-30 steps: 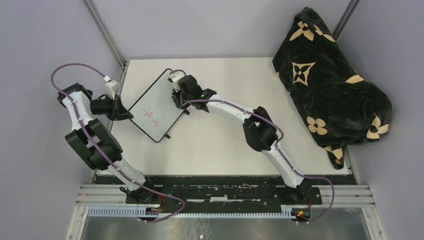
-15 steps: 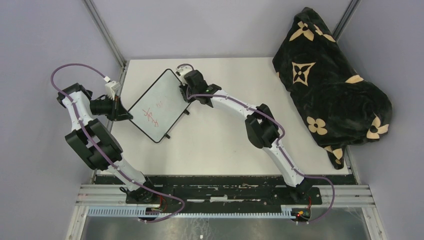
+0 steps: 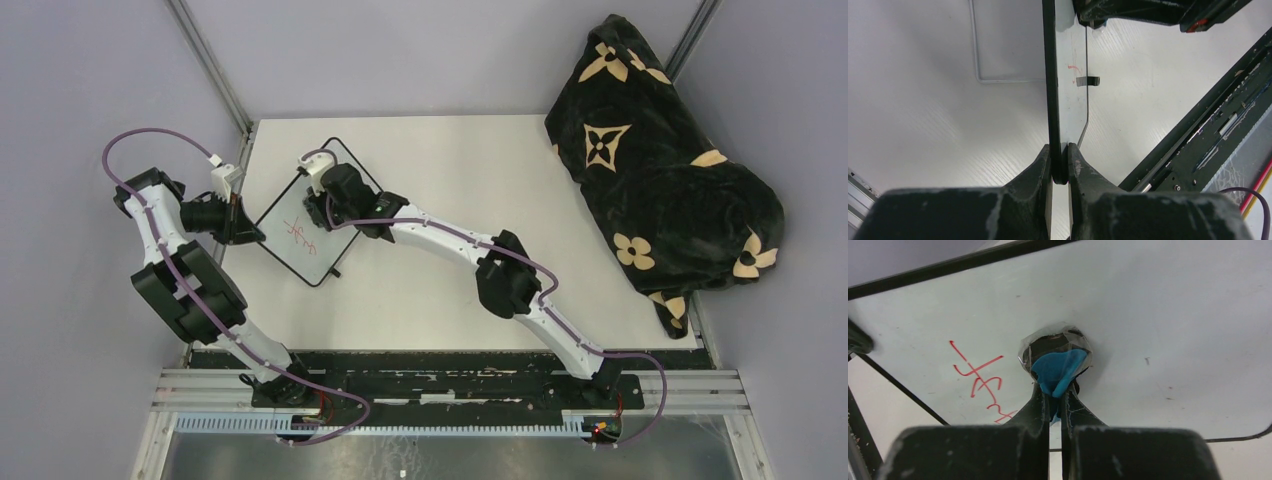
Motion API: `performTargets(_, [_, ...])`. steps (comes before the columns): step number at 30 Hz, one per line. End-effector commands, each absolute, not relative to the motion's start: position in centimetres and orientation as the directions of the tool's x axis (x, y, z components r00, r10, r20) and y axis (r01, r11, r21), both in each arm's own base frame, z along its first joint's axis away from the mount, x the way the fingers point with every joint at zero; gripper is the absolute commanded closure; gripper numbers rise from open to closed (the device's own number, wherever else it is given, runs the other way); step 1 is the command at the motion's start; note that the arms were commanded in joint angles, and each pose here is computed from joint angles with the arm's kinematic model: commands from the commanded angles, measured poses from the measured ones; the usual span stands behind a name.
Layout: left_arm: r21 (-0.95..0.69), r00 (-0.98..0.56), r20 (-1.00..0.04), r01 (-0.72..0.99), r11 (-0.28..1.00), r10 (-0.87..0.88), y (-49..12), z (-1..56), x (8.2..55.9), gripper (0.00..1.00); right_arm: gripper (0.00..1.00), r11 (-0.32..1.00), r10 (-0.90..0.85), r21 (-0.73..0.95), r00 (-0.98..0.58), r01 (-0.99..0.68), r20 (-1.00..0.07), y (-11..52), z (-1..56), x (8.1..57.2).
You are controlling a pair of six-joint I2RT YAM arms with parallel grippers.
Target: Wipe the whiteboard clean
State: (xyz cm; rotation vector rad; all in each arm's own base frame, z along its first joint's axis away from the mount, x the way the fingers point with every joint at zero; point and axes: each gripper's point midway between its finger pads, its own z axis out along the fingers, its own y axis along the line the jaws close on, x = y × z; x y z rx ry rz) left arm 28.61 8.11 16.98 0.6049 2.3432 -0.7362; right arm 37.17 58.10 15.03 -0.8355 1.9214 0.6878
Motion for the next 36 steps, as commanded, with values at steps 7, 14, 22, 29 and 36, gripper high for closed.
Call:
performTargets(7, [-0.337,-0.735,-0.610,0.578,0.743,0.295,7.8,16.3,27.2,0.97,0.99,0.601,-0.227,0.162,-0.361,-0.783,-0.905,59.6,14.7,37.4])
performTargets(14, [-0.330,-0.733,-0.610,0.581,0.744,0.301,7.8,16.4,27.1,0.97,0.99,0.677,-0.274,0.090,-0.364,-0.730,-0.890,55.9,13.4,40.8])
performTargets(22, [-0.330,-0.731,-0.613,0.582,0.743,0.301,7.7,16.4,27.2,0.97,0.99,0.746,-0.301,0.039,-0.389,-0.664,-0.871,51.3,12.5,44.6])
performTargets(29, [-0.332,-0.731,-0.613,0.582,0.742,0.299,7.7,16.4,27.2,0.97,0.99,0.716,-0.299,0.063,-0.386,-0.696,-0.873,52.4,13.3,43.3])
performTargets(36, [-0.340,-0.736,-0.609,0.579,0.741,0.296,7.7,16.2,27.2,0.97,0.99,0.632,-0.339,0.090,-0.379,-0.769,-0.861,55.7,13.1,37.7])
